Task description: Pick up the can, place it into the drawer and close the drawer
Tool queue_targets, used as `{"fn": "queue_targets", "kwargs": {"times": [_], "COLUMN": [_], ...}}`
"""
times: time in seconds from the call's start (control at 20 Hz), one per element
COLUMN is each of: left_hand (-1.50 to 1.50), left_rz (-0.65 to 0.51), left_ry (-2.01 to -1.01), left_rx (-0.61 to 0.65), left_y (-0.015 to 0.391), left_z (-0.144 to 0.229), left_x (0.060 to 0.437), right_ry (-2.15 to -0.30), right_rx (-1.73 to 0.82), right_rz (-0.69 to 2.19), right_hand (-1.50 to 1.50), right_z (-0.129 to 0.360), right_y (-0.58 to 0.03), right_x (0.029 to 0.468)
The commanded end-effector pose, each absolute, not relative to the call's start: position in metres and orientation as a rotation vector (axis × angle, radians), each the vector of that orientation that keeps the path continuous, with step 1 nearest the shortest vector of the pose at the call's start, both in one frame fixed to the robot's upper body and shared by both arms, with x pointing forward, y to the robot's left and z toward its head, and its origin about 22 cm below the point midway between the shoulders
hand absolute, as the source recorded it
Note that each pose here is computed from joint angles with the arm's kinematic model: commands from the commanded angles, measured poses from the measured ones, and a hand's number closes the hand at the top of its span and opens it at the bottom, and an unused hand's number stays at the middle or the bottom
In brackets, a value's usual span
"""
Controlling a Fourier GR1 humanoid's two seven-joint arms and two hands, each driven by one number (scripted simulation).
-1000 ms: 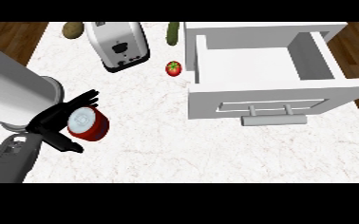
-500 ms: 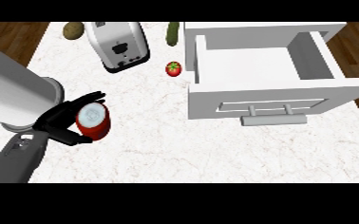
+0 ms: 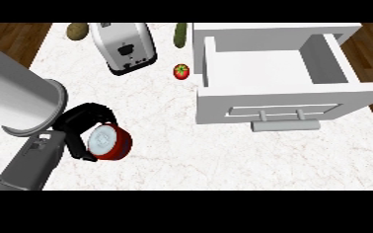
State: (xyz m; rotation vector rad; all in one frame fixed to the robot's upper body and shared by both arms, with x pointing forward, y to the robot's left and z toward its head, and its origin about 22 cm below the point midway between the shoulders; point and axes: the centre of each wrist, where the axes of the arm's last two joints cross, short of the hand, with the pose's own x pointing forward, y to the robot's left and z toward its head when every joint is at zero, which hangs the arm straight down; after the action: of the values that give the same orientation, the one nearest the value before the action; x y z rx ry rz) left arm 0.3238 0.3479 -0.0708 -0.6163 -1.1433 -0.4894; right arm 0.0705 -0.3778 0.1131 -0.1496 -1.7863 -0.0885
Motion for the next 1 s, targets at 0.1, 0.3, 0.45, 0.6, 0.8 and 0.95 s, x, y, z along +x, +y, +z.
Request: {"fn": "queue_targets", "kwargs": {"times": [0.1, 0.3, 0.45, 0.6, 0.8, 0.95], "left_hand": [1.5, 1.5, 1.5, 1.5, 1.5, 1.5], "left_rz": [-0.24, 0.264, 0.311, 0.317, 0.247, 0.239], "left_ry": [-1.32, -1.422, -1.537, -1.557, -1.632, -1.659], "left_rx": [-0.711, -0.341, -0.278, -0.286, -0.302, -0.275], "left_y": [0.334, 0.31, 0.278, 0.237, 0.23, 0.213], "left_z": [-0.091, -0.115, -0.102, -0.087, -0.053, -0.019], "left_x": [0.311, 0.298, 0.317, 0.333, 0.337, 0.343], "right_ry": [-1.781, -1.765, -1.778, -1.77, -1.778, -1.767], "right_rx": [-0.152, -0.191, -0.202, -0.179, -0.207, -0.198], "right_rz": [-0.102, -0.131, -0.145, -0.118, -0.135, -0.143], "right_hand": [-1.5, -1.5, -1.5, -1.5, -1.5, -1.5], "right_z": [0.118, 0.113, 0.116, 0.111, 0.12, 0.112], "right_y": [-0.374, -0.379, -0.377, -0.373, -0.365, -0.368], "right_x": [0.061, 0.058, 0.058, 0.043, 0.057, 0.047]}}
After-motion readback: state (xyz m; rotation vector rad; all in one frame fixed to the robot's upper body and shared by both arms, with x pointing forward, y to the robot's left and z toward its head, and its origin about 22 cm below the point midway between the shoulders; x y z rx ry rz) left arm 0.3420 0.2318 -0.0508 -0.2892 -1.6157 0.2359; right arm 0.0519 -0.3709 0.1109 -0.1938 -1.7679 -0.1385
